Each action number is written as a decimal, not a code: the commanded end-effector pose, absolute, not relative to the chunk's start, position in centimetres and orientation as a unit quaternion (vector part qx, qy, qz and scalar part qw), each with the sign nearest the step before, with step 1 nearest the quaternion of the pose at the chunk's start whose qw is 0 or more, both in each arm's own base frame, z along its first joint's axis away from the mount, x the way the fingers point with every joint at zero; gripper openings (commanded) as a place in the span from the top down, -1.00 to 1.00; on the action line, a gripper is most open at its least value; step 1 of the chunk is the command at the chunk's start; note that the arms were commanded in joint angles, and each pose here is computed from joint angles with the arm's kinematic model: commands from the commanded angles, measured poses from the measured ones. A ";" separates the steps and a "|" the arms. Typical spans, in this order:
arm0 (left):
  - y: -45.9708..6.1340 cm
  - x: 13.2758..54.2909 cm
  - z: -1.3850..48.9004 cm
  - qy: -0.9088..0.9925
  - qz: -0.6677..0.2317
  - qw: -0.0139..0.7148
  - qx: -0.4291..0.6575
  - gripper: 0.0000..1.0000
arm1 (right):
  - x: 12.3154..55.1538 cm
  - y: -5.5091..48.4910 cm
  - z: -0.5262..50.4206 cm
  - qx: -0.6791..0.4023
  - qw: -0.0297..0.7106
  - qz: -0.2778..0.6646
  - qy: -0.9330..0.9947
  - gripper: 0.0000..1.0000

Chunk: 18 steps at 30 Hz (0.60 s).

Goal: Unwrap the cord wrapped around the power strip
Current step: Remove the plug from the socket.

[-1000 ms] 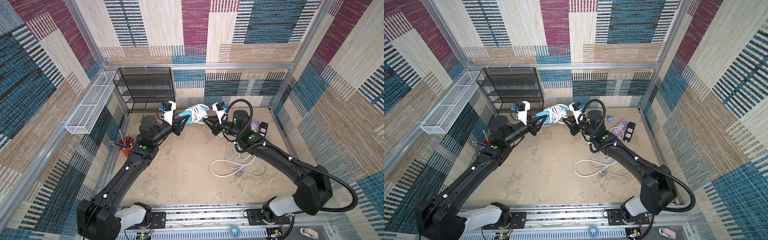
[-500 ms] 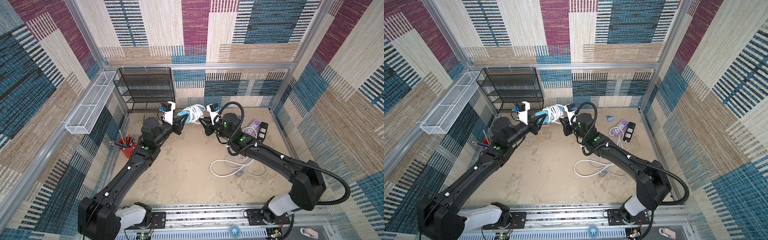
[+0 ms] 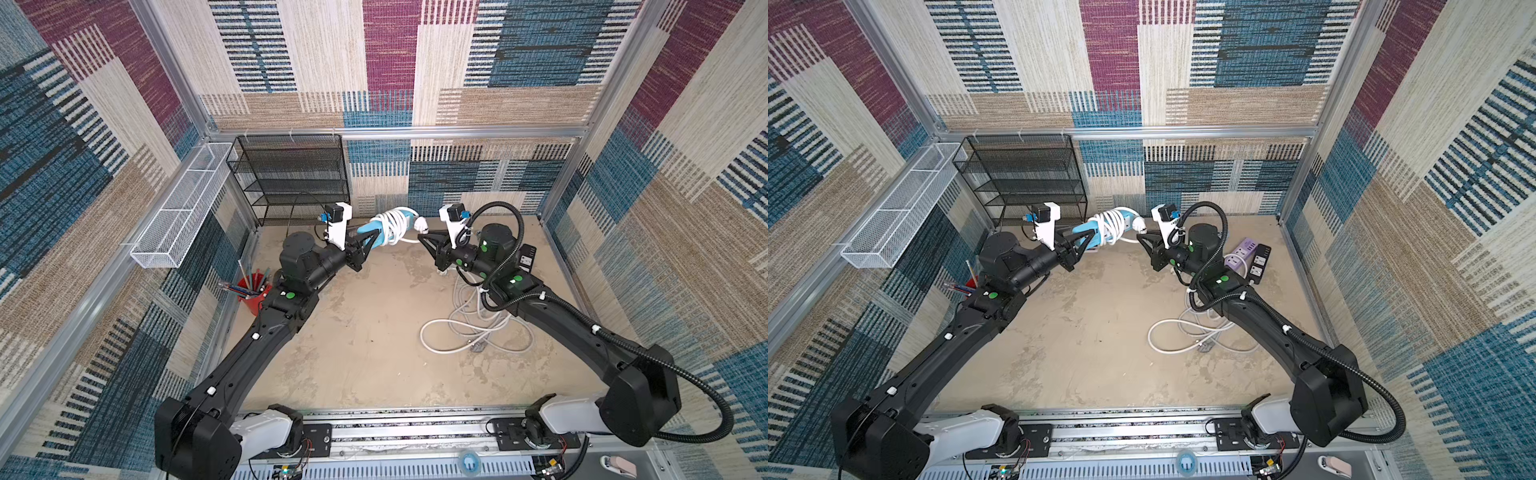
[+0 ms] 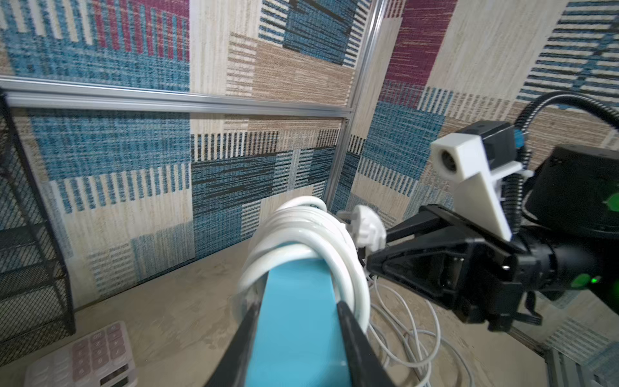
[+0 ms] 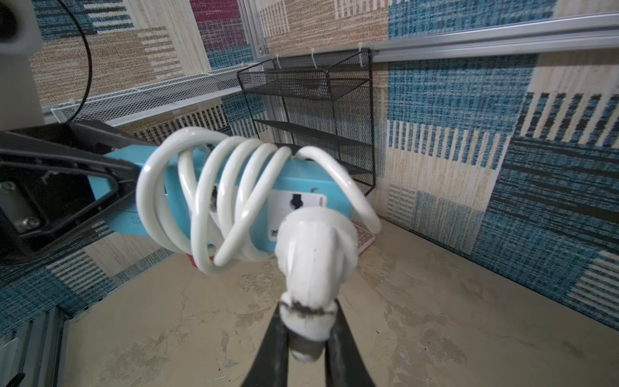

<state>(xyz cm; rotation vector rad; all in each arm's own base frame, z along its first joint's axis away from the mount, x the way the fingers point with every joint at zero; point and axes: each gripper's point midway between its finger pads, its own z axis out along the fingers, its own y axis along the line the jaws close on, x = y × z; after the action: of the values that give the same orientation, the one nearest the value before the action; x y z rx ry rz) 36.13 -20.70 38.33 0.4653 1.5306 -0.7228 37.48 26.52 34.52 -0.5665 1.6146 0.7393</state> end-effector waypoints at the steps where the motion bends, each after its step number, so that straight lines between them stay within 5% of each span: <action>1: -19.5 37.0 39.6 0.662 -0.288 0.668 0.180 1.00 | 37.8 26.1 35.6 -0.232 0.622 0.306 0.683 1.00; 18: -18.7 37.0 40.2 0.655 -0.284 0.680 0.168 1.00 | 32.9 30.4 35.2 -0.302 0.611 0.353 0.641 1.00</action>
<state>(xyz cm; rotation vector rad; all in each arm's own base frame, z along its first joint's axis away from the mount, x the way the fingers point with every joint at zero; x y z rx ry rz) 36.75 -19.63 37.94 0.4139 1.5532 -0.6763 34.40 29.81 33.56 -0.6439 1.5774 0.7714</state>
